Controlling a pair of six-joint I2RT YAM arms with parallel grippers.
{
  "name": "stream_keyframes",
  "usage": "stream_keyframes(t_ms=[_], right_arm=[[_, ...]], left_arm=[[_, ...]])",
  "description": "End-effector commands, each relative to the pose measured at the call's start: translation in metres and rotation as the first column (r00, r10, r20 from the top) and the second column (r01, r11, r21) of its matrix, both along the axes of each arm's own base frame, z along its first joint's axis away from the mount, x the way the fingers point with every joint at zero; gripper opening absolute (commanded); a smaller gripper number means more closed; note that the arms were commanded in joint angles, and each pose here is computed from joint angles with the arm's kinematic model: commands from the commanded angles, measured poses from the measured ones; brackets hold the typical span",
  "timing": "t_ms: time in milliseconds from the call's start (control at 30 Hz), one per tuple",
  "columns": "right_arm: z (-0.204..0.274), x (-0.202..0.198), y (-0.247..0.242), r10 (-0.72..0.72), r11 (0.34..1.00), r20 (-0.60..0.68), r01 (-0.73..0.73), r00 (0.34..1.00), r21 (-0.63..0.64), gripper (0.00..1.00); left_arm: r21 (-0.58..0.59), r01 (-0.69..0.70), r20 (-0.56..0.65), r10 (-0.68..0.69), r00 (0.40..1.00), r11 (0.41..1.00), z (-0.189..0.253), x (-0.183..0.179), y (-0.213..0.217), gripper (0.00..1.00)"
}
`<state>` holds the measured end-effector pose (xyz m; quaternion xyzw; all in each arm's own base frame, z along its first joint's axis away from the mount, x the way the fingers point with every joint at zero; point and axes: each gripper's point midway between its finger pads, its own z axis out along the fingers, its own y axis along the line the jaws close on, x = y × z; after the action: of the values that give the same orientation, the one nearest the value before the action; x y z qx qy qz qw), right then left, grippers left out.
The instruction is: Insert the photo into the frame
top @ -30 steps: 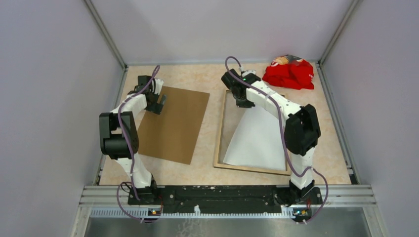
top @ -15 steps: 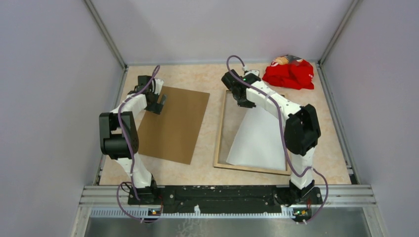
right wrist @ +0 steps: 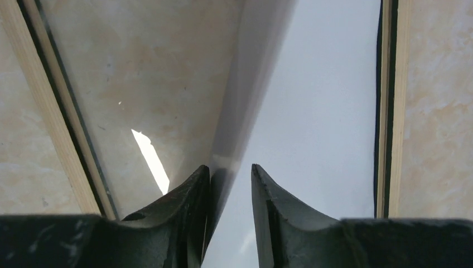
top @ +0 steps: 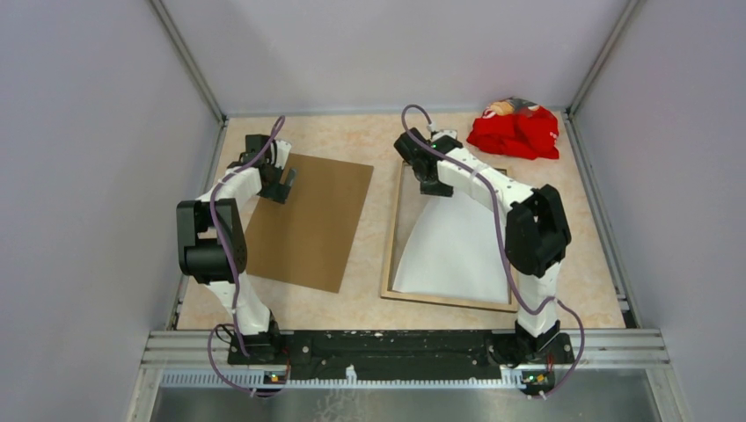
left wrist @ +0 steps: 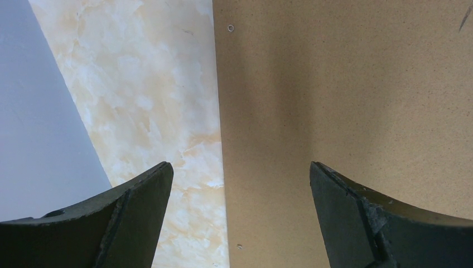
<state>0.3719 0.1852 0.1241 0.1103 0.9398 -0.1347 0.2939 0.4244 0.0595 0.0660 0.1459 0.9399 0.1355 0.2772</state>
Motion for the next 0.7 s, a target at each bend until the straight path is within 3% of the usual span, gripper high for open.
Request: stream_keyframes(t_ms=[0, 267, 667], right_arm=[[-0.004, 0.006, 0.009, 0.041, 0.998, 0.007, -0.041, 0.999, 0.047, 0.4], [-0.01, 0.014, 0.025, 0.084, 0.991, 0.006, -0.084, 0.996, 0.1, 0.84], [-0.018, 0.014, 0.04, 0.127, 0.978, 0.01, -0.126, 0.992, 0.169, 0.99]], left_arm=[[0.019, 0.003, 0.06, -0.004, 0.998, 1.0, 0.018, 0.007, 0.002, 0.99], [0.022, 0.003, 0.057, -0.005, 0.998, 1.0, 0.017, 0.007, 0.002, 0.99], [0.029, -0.002, 0.055, 0.0, 0.998, 1.0, 0.015, 0.007, 0.004, 0.99]])
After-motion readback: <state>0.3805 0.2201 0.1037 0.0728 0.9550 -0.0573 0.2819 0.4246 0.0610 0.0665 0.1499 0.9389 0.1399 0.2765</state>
